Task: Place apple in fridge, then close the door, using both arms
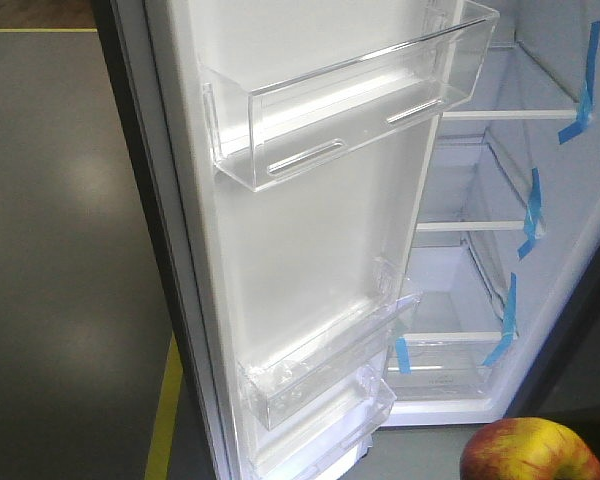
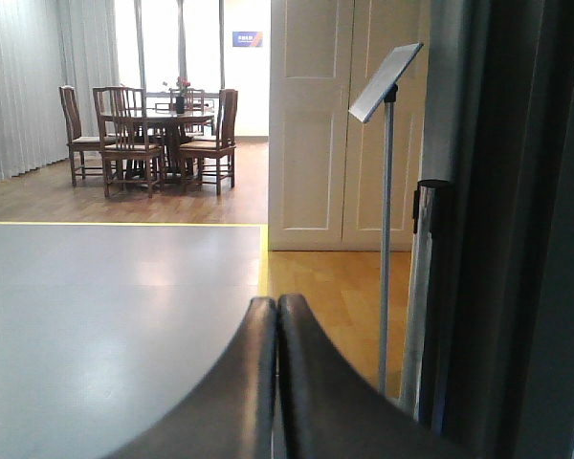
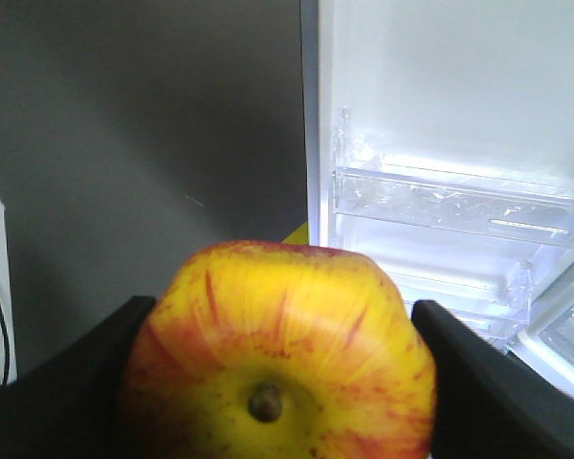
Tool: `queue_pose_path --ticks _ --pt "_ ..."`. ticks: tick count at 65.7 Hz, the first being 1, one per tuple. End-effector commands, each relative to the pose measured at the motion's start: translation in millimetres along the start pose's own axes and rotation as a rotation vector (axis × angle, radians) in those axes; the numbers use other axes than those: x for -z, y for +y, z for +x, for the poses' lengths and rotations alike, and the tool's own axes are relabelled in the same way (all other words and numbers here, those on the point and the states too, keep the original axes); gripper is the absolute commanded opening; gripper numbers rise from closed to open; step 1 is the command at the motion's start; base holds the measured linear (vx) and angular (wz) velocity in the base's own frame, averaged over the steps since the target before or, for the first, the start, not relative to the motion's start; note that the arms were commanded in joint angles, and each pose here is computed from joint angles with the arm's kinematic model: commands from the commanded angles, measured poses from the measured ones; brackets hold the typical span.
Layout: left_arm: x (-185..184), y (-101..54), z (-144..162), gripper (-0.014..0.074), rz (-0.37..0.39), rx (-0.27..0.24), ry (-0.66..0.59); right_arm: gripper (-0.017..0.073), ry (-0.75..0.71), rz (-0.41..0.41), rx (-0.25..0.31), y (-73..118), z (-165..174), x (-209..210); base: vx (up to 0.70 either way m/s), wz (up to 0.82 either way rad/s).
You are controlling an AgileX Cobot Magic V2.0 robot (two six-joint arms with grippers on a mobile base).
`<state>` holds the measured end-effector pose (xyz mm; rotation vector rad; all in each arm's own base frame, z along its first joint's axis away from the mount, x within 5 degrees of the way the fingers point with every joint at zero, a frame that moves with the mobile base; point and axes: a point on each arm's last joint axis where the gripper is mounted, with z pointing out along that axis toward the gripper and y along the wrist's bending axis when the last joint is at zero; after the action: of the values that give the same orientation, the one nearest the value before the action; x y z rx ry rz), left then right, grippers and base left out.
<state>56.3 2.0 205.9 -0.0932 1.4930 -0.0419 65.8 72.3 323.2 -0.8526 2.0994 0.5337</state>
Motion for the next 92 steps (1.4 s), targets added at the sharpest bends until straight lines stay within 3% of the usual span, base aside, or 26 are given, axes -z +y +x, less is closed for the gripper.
queue_pose_path --ticks 1,29,38,51,62,68,84,92 --pt "1 0.2 3 -0.0006 0.008 0.012 -0.059 0.0186 -0.087 -0.001 0.000 0.7 -12 5 0.00 0.00" --pt "1 0.2 3 -0.0006 0.008 0.012 -0.059 0.0186 -0.095 0.000 0.000 0.6 -13 5 0.00 0.00" --pt "1 0.2 3 -0.0006 0.008 0.012 -0.059 0.0186 -0.154 0.035 -0.001 -2.4 -19 7 0.00 0.00" --pt "1 0.2 3 -0.0006 0.008 0.012 -0.059 0.0190 -0.254 0.219 -0.120 -18.9 -48 20 0.00 0.00" --pt "1 0.2 3 -0.0006 0.008 0.012 -0.059 0.0195 -0.266 0.360 -0.181 -29.5 -82 39 0.00 0.00" --pt "1 0.2 3 -0.0006 0.008 0.012 -0.059 0.0202 -0.244 0.398 -0.172 -31.3 -100 48 0.00 0.00" --pt "1 0.2 3 -0.0006 0.008 0.012 -0.059 0.0240 -0.164 0.461 -0.065 -35.2 -154 48 0.00 0.00" --pt "1 0.2 3 -0.0006 0.008 0.012 -0.059 0.0251 -0.198 0.468 -0.027 -34.8 -185 54 0.00 0.00"
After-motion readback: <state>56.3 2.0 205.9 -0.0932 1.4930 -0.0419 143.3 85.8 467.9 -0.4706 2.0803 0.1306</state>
